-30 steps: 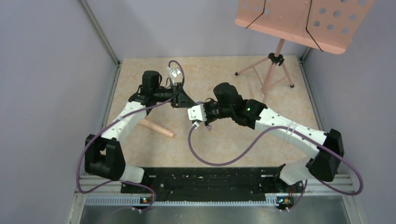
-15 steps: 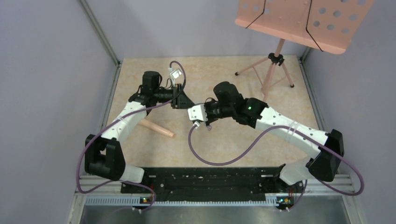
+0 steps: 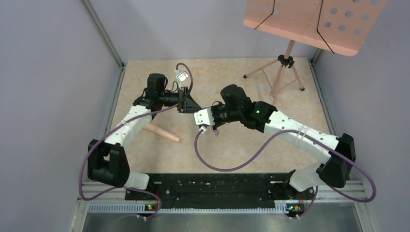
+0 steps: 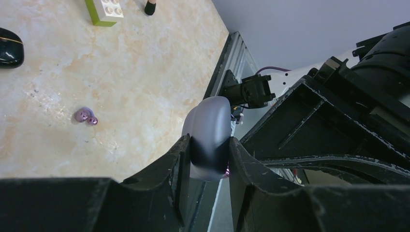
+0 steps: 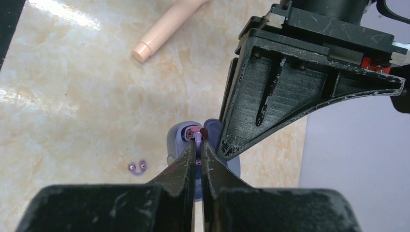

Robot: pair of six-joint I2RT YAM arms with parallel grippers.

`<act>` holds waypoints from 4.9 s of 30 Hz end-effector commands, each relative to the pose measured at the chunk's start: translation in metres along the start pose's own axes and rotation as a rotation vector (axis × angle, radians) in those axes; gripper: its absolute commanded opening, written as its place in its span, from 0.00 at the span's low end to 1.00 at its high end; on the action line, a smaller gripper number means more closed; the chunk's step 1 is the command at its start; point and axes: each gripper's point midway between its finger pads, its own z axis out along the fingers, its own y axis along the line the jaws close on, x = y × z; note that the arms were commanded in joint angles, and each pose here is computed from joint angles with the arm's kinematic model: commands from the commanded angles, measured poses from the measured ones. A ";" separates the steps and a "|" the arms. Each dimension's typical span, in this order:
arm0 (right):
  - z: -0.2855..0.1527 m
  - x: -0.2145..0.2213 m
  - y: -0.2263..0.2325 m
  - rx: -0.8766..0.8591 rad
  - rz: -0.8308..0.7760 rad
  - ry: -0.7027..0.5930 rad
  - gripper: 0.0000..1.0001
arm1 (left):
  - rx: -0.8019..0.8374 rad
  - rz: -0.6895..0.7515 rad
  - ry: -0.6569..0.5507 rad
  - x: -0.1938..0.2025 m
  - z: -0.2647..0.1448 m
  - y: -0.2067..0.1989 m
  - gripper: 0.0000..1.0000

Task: Insert the wireless bluetooth earbuds into the charging case
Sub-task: Adjust the earbud with the charging case, then pick up the earbud from the center of the board.

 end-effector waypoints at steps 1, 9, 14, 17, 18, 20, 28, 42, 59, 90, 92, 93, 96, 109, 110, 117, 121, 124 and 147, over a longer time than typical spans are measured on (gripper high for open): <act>0.001 0.000 -0.015 0.041 -0.040 0.006 0.00 | 0.063 0.086 -0.015 -0.003 -0.007 -0.024 0.00; 0.003 0.002 -0.008 0.017 -0.045 0.001 0.00 | 0.080 0.089 -0.011 -0.003 -0.007 -0.028 0.00; 0.005 -0.002 0.000 -0.019 -0.032 -0.027 0.00 | 0.091 0.091 -0.007 -0.003 -0.007 -0.029 0.00; 0.007 0.001 0.001 -0.022 -0.031 -0.019 0.02 | 0.097 0.098 -0.004 -0.002 -0.008 -0.031 0.00; 0.007 0.001 -0.001 -0.018 -0.031 -0.016 0.06 | 0.096 0.096 -0.004 -0.002 -0.008 -0.030 0.00; 0.005 0.000 -0.005 -0.002 -0.034 -0.014 0.15 | 0.093 0.093 -0.004 -0.001 -0.008 -0.030 0.00; -0.016 -0.019 -0.018 0.046 -0.026 -0.047 0.30 | 0.074 0.086 -0.004 0.000 -0.006 -0.023 0.00; -0.040 0.014 0.010 0.217 0.616 -0.030 0.27 | -0.158 0.053 -0.102 -0.010 -0.033 0.031 0.00; 0.055 0.159 0.073 0.152 1.353 0.329 0.16 | -0.242 0.023 -0.225 -0.014 -0.071 0.033 0.00; 0.072 0.205 0.079 0.209 1.506 0.450 0.19 | -0.237 -0.008 -0.259 -0.013 -0.076 0.034 0.00; 0.074 0.207 0.082 0.205 1.510 0.458 0.20 | -0.237 -0.008 -0.259 -0.013 -0.076 0.034 0.00; 0.075 0.208 0.083 0.201 1.511 0.462 0.20 | -0.237 -0.006 -0.260 -0.014 -0.076 0.033 0.00; 0.077 0.210 0.083 0.197 1.513 0.466 0.20 | -0.238 -0.007 -0.260 -0.014 -0.076 0.034 0.00; 0.083 0.212 0.082 0.193 1.505 0.466 0.30 | -0.242 -0.011 -0.264 -0.015 -0.075 0.037 0.00; 0.083 0.212 0.082 0.192 1.502 0.465 0.30 | -0.242 -0.013 -0.264 -0.015 -0.075 0.038 0.00; 0.087 0.209 0.082 0.186 1.486 0.453 0.30 | -0.244 -0.023 -0.266 -0.014 -0.075 0.040 0.00; 0.089 0.206 0.085 0.177 1.479 0.448 0.27 | -0.242 -0.024 -0.265 -0.014 -0.074 0.041 0.00; 0.090 0.204 0.086 0.173 1.462 0.448 0.27 | -0.243 -0.028 -0.264 -0.014 -0.074 0.041 0.00; 0.095 0.188 0.080 0.191 1.339 0.359 0.12 | -0.241 -0.040 -0.270 -0.014 -0.073 0.044 0.00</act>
